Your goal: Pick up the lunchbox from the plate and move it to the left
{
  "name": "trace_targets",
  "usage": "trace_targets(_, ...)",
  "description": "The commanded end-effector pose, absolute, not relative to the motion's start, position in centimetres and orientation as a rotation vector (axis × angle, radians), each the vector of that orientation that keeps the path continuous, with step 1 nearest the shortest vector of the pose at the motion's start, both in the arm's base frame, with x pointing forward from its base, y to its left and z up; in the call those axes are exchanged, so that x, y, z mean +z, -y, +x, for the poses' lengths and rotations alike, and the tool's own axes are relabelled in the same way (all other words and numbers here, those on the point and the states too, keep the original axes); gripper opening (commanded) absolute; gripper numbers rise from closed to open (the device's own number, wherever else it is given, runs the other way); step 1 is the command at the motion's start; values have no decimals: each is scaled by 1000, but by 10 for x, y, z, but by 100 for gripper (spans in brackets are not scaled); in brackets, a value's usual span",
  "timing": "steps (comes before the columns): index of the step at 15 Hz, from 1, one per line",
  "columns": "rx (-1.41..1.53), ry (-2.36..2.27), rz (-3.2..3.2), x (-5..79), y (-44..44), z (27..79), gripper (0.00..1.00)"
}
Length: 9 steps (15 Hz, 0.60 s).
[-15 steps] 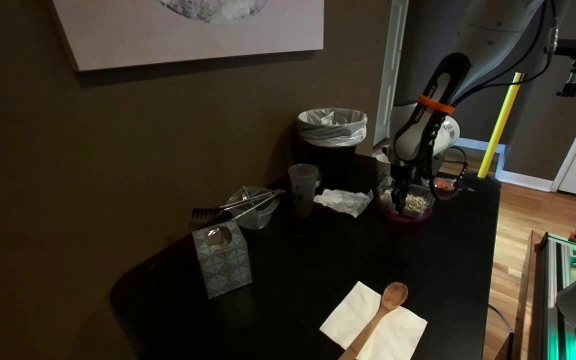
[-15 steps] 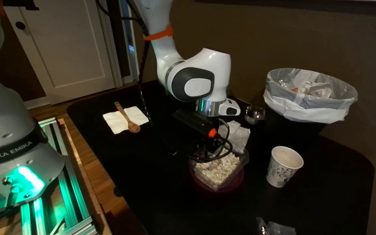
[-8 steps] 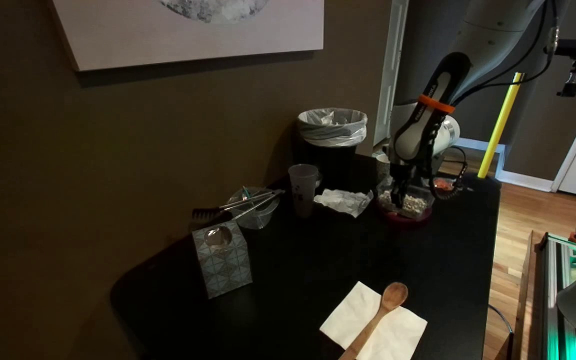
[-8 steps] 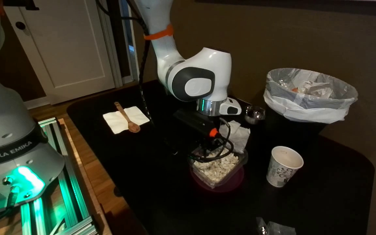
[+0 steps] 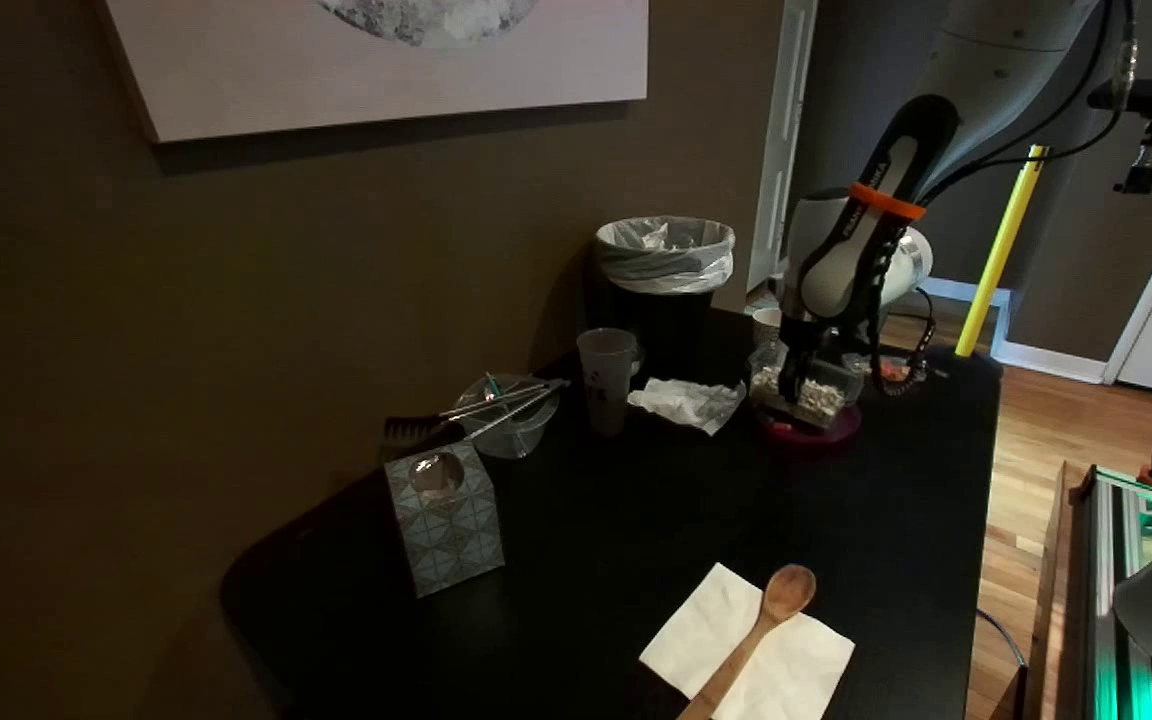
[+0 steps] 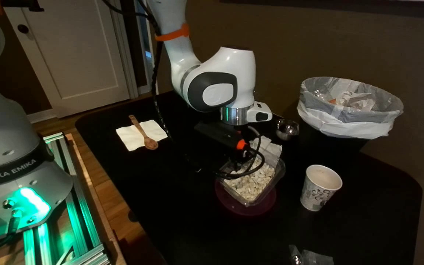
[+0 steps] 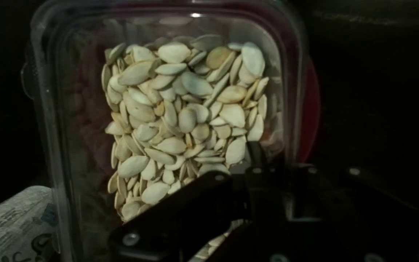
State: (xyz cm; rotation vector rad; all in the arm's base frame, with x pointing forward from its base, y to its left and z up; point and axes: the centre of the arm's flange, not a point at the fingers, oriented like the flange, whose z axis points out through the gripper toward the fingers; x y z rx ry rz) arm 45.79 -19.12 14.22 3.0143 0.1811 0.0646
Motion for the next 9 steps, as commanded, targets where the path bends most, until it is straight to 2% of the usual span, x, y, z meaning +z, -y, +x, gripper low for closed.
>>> trace_targets(1,156,-271,2951,162,180,426,1)
trace_targets(9,230,-668,2821,176,126,381,1)
